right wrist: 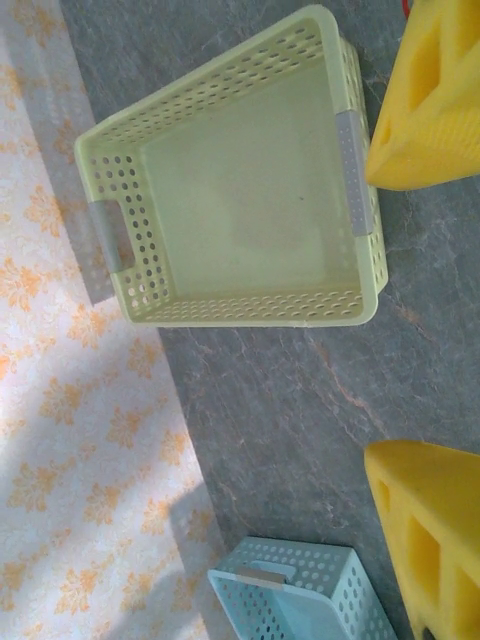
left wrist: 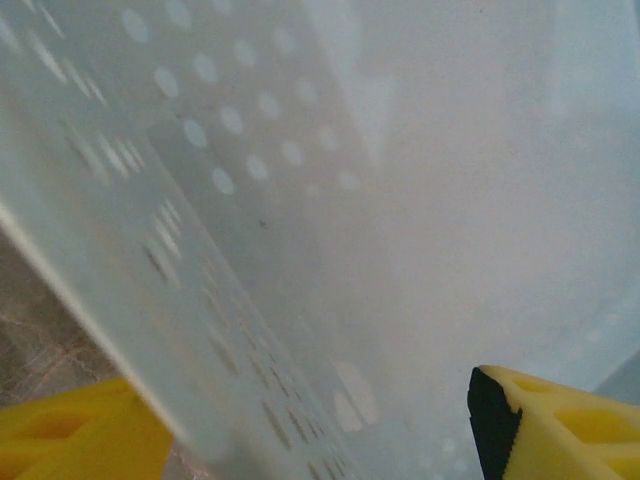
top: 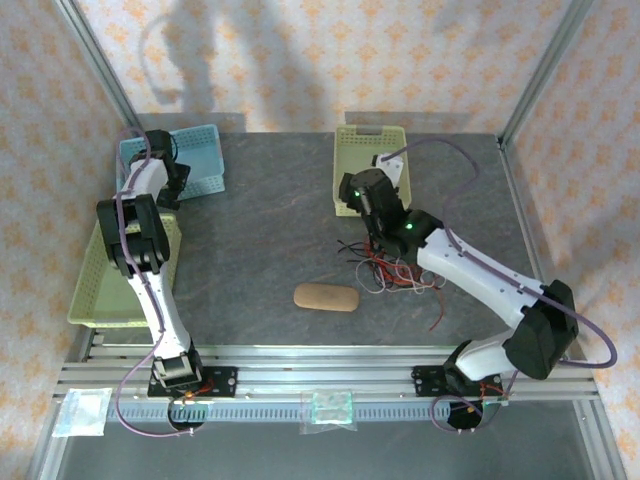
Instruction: Untangle the cables
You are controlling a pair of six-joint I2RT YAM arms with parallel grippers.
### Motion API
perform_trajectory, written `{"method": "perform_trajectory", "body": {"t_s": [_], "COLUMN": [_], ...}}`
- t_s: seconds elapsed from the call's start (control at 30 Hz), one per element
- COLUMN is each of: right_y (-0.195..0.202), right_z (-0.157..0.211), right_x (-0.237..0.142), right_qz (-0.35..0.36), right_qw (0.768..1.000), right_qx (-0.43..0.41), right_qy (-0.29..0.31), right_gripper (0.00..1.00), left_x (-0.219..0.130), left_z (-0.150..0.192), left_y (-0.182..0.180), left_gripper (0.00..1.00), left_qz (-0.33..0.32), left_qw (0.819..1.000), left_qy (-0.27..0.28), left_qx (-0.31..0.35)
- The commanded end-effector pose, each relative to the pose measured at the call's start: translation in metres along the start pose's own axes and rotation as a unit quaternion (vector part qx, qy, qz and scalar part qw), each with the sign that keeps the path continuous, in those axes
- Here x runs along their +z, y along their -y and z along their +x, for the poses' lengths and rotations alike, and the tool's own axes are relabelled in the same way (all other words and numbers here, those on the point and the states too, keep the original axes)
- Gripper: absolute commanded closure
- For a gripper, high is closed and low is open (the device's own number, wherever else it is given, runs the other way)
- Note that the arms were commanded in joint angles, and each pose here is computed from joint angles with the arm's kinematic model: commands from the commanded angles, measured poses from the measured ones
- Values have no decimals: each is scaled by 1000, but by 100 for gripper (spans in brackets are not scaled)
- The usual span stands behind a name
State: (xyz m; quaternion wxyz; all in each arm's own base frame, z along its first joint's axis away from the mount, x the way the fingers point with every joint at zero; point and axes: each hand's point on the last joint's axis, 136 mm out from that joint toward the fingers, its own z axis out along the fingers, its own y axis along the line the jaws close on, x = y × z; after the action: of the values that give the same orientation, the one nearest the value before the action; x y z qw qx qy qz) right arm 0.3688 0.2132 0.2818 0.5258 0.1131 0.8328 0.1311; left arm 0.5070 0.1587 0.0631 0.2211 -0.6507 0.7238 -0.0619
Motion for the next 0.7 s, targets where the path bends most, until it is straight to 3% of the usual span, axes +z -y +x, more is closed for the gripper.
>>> {"method": "perform_trajectory", "body": {"t_s": [0.0, 0.47, 0.67], "right_y": [15, 23, 25], "right_z": [-9, -12, -9], "right_x": [-10, -14, -14], "right_qz": [28, 36, 39], "right_qw": [999, 999, 999], "right_qx": [9, 15, 17], "right_qy": [18, 22, 19], "right_gripper": [33, 33, 33], "left_x": [-1, 6, 4], "left_z": [5, 14, 15], "left_y": [2, -7, -9], "left_gripper": [27, 55, 62], "left_qz": [-11, -31, -36], "left_qw": [1000, 998, 996], "left_qy": [-6, -19, -22], "left_qx": [14, 53, 74]}}
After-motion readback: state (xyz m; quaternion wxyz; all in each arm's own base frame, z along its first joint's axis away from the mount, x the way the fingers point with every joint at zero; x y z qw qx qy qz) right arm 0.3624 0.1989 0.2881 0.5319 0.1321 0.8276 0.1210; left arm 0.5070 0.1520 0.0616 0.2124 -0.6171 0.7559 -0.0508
